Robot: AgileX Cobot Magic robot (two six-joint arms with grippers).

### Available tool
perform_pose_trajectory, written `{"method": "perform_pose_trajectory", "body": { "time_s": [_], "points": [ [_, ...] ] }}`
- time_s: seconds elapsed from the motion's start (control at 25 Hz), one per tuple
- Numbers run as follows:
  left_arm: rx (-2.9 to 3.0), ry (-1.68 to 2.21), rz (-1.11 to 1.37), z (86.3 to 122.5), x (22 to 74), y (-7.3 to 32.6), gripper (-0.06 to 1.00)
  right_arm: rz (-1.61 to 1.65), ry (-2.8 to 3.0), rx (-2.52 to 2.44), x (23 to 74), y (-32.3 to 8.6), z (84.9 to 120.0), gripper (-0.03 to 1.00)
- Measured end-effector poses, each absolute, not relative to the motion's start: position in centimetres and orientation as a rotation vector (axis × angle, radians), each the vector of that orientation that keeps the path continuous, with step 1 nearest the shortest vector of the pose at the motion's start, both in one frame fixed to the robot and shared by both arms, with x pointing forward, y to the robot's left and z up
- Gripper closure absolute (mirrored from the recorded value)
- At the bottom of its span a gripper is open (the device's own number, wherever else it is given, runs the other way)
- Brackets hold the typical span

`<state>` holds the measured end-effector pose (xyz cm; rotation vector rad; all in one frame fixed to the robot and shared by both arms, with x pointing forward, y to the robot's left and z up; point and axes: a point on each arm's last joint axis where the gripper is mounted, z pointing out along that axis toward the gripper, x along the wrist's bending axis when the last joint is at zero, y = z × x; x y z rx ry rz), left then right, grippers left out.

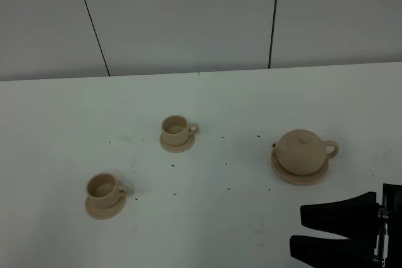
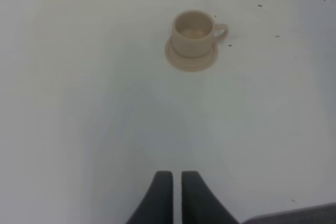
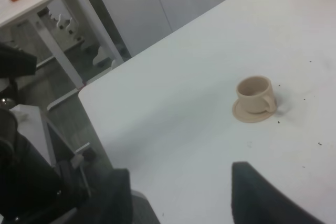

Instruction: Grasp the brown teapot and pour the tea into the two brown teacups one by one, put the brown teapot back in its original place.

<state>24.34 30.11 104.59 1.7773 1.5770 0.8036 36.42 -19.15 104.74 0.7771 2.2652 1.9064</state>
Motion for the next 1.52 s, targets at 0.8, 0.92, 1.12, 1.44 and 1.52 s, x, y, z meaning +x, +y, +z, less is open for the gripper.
{"method": "perform_pose_trajectory", "body": {
  "time_s": [0.8, 0.92, 1.12, 1.44, 1.52],
  "points": [
    [1.782, 1.589, 0.846, 104.6, 24.4, 30.4, 0.83, 1.949, 2.233, 0.861, 36.6, -19.2, 104.9, 0.55],
    [1.781, 1.588, 0.846, 104.6, 24.4, 30.4, 0.83, 1.996, 2.201, 0.928, 36.7, -19.2, 105.1, 0.55],
    [1.781, 1.588, 0.847, 104.6, 24.4, 30.4, 0.82, 2.018, 2.164, 0.968, 36.9, -19.2, 105.4, 0.55],
    [1.781, 1.588, 0.848, 104.6, 24.4, 30.4, 0.81, 2.034, 2.115, 0.923, 37.4, -19.1, 107.0, 0.58],
    [1.773, 1.6, 0.853, 104.6, 24.4, 30.4, 0.8, 2.039, 2.107, 0.912, 37.5, -19.1, 107.3, 0.59]
  ]
}}
